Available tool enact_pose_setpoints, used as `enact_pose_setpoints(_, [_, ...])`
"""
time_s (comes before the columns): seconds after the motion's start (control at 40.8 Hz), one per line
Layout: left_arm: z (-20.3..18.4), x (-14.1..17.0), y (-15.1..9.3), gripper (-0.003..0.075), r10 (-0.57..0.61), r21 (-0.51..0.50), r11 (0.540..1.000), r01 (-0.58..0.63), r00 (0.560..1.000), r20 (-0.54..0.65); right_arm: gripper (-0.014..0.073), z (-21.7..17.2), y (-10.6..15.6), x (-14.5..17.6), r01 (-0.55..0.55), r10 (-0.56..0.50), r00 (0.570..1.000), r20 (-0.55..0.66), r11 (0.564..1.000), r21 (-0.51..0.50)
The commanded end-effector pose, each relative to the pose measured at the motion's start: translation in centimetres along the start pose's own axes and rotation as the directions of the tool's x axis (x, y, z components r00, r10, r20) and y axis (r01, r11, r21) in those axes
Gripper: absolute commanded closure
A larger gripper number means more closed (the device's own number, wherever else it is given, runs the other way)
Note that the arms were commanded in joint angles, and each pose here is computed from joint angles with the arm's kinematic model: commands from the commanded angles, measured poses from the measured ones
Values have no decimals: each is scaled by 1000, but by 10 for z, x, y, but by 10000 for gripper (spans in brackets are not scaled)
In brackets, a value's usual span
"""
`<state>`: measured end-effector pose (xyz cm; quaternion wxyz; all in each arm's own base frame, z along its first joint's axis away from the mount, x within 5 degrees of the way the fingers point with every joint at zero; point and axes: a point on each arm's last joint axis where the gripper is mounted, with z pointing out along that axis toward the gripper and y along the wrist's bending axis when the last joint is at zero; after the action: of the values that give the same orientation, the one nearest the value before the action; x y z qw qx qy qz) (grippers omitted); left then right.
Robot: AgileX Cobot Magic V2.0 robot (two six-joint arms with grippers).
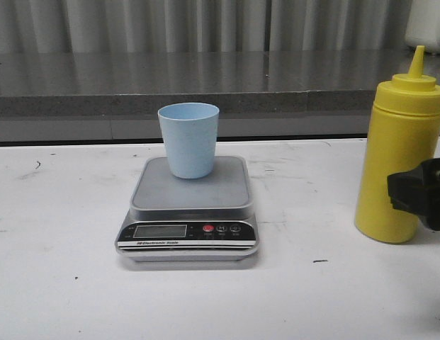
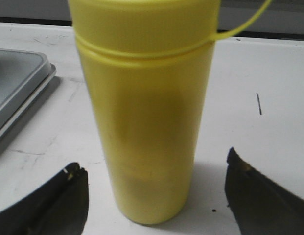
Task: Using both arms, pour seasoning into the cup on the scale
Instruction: 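Move the right gripper to the yellow squeeze bottle and grasp it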
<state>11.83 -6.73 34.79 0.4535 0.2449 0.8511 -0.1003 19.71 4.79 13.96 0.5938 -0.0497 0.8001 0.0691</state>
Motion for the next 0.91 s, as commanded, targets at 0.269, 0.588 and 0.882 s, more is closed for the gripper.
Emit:
enact_pose_setpoints(0.269, [-6,-13,-1,299,-2,10,1000,1,995,101,5,30,4,0,15,-13,992,125,1000,-19])
enact_pose_setpoints(0.588, [-6,-13,-1,299,-2,10,1000,1,995,101,5,42,7,-12,17,-10,984,180,999,-35])
enact_pose_setpoints(0.882, [-6,-13,-1,299,-2,10,1000,1,995,101,5,58,10,-32,10,0,965,263,999,-37])
